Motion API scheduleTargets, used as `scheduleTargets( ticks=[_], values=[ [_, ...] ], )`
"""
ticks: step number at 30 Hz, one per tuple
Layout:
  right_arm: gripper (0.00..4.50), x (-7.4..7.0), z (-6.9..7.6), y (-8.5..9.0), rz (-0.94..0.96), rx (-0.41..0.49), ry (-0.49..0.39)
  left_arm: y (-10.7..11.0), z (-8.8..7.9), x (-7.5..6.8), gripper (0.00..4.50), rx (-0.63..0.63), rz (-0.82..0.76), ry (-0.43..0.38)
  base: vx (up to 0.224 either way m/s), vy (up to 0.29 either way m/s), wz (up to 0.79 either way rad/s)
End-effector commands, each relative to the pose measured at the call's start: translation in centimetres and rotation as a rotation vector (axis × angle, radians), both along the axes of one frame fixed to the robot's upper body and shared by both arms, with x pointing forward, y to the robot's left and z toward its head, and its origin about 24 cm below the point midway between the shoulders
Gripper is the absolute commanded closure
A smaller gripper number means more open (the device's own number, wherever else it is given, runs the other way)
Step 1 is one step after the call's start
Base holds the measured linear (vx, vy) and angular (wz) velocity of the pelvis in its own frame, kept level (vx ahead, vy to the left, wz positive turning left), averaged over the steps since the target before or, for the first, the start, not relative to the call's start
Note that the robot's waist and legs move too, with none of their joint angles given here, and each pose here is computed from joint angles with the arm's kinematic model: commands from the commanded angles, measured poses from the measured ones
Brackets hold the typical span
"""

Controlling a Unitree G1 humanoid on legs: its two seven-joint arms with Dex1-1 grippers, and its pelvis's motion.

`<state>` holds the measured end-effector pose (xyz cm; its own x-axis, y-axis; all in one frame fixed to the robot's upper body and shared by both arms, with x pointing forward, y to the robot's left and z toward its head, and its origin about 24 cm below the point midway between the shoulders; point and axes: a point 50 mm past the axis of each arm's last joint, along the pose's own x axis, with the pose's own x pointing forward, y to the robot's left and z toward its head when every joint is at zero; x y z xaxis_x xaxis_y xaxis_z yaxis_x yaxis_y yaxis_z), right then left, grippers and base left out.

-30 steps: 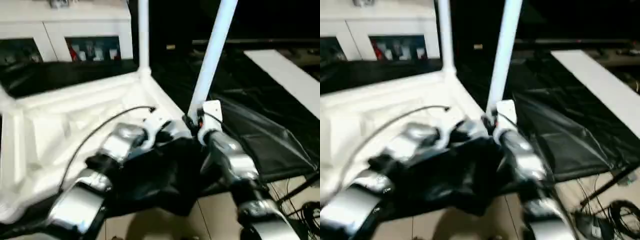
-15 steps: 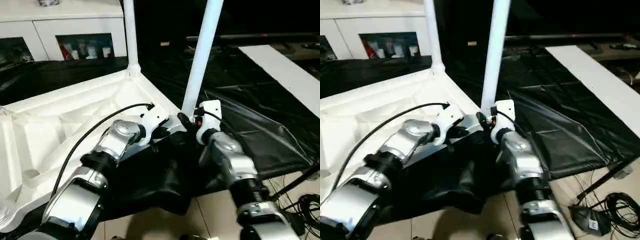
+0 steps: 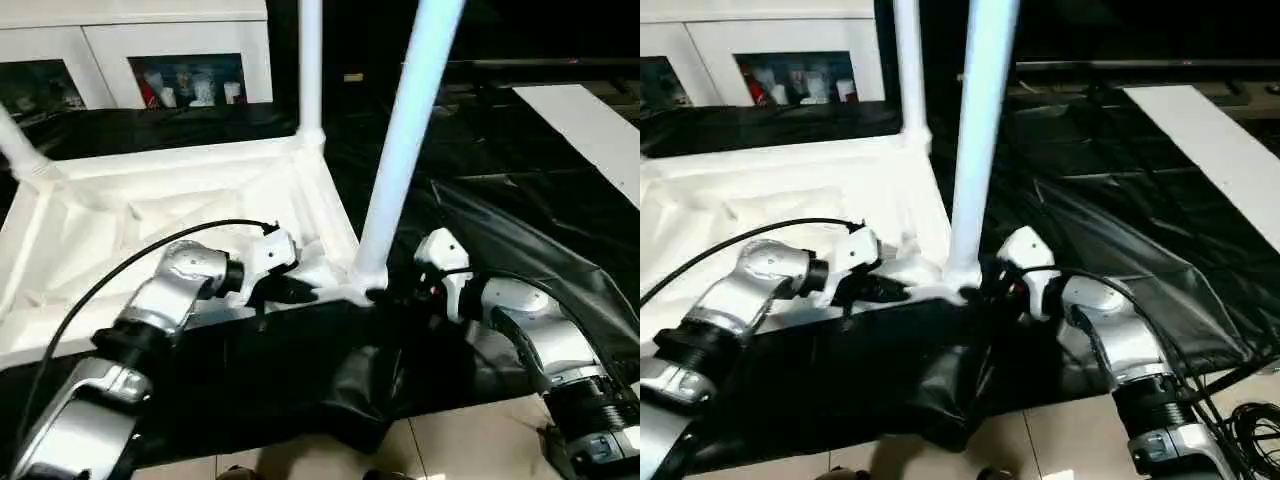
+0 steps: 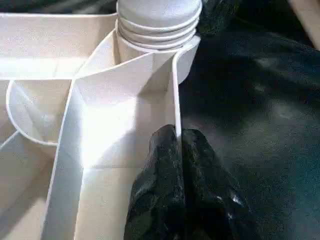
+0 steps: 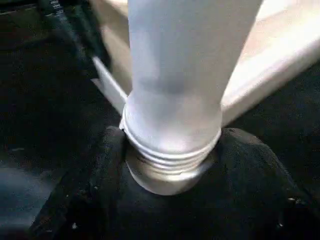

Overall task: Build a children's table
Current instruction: Rotate leg to tighten

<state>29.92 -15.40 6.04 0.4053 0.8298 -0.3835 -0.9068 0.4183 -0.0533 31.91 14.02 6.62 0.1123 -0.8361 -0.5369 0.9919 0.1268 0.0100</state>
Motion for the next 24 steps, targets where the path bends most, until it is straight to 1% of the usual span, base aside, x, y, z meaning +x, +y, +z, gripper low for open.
scheduleTargets(
  ticks=[1,3,5,6,11,15,18,20,23,24],
  values=[
    [1.40,-0.11,0.42,-0.13,0.010,-0.001,-0.007,-1.43,0.21,-0.89,4.50,-0.024,-0.133,0.033,0.000,0.000,0.00],
    [1.40,-0.25,0.43,0.04,0.034,-0.007,-0.004,-1.35,0.24,-0.88,4.50,-0.021,-0.134,0.030,0.000,0.000,0.00],
    [1.40,-0.24,0.43,0.71,0.068,-0.002,-0.005,-1.22,0.37,-0.85,4.50,-0.019,-0.134,0.026,0.000,0.000,0.00],
    [1.40,-0.24,0.45,0.76,0.070,-0.001,-0.005,-1.22,0.38,-0.85,4.50,-0.019,-0.134,0.026,0.000,0.000,0.00],
    [1.40,-0.25,0.56,0.66,0.093,0.011,0.000,-1.29,0.39,-0.98,4.50,-0.022,-0.141,0.029,0.000,0.000,0.00],
    [1.40,-0.38,0.64,0.65,0.108,0.047,0.025,-1.39,0.40,-1.04,4.50,-0.025,-0.141,0.035,0.000,0.000,0.00],
    [1.40,-0.48,0.57,0.61,0.114,0.051,0.033,-1.36,0.36,-1.07,4.50,-0.022,-0.141,0.038,0.000,0.000,0.00],
    [1.67,-0.60,0.45,0.63,0.119,0.055,0.042,-1.28,0.28,-1.09,4.50,-0.019,-0.141,0.043,0.000,0.000,0.00],
    [1.80,-0.70,0.31,0.68,0.121,0.066,0.056,-1.23,0.20,-1.04,4.50,-0.016,-0.135,0.043,0.000,0.000,0.00],
    [1.80,-0.64,0.27,0.80,0.118,0.058,0.039,-1.21,0.10,-1.02,4.50,-0.012,-0.131,0.042,0.000,0.000,0.00]
  ],
)
